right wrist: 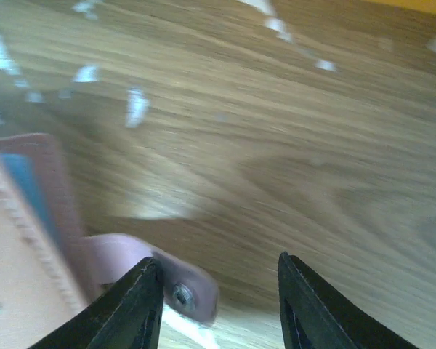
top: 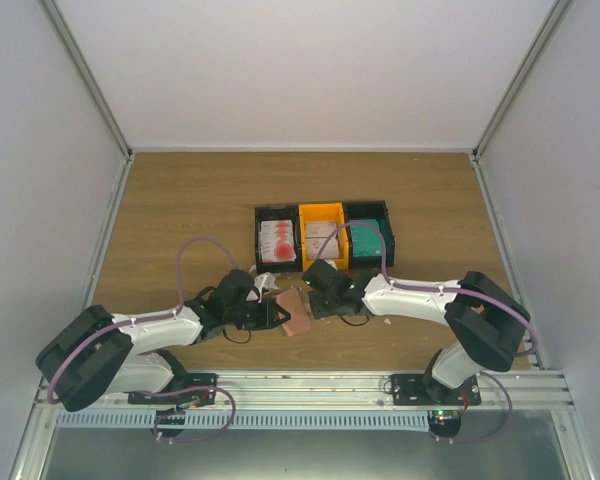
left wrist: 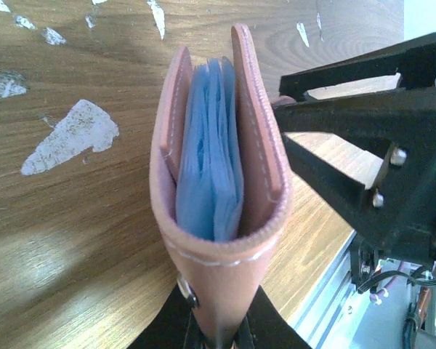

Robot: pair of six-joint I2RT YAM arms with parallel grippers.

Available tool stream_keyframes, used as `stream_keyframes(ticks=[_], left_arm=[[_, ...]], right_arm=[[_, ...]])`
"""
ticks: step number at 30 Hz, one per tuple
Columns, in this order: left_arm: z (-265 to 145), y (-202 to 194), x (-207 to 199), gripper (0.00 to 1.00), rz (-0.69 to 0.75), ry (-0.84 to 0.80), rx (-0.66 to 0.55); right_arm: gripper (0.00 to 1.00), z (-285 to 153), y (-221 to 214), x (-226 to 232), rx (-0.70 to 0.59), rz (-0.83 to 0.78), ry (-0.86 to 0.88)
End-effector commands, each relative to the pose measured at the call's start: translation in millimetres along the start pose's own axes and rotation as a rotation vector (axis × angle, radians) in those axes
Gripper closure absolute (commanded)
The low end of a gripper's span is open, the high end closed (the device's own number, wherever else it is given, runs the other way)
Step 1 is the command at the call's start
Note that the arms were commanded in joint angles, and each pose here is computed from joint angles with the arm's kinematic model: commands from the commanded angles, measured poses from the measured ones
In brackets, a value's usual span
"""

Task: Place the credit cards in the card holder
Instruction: Open the card holder at the center of the board.

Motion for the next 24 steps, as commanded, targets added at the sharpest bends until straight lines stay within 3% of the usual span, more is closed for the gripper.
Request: stream_keyframes(ticks=[1, 9, 13, 18, 24], left_arm=[[0, 7, -19, 1.0, 0.056, -0.05, -0.016], [1, 9, -17, 1.0, 0.062, -0.027, -0.02], [1, 9, -16, 1.0, 0.061, -0.026, -0.017], [1, 9, -15, 1.0, 0.062, -0.02, -0.017], [2, 8, -13, 1.0, 0.059, -0.013, -0.008]], right_arm=[[0.57, -13, -3, -32, -0.032, 0.042, -0.162], [0.54, -25, 14, 13, -0.122, -0.007, 0.119], [0.56, -17, 12, 17, -0.101, -0.006, 0.131], [0.69, -5, 4, 7, -0.064, 0.027, 0.073], [0.72, 3, 0, 9, -0.053, 0.017, 0.087]])
Point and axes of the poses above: each gripper's point midway between its finger pads, its own z axis out along the fingers, its own x axis along the line the jaws close on, y = z × x, the point moved 1 cm from there along -z, back along the fingers, and after that the axes turned 10 degrees about -z, right-handed, at the moved point
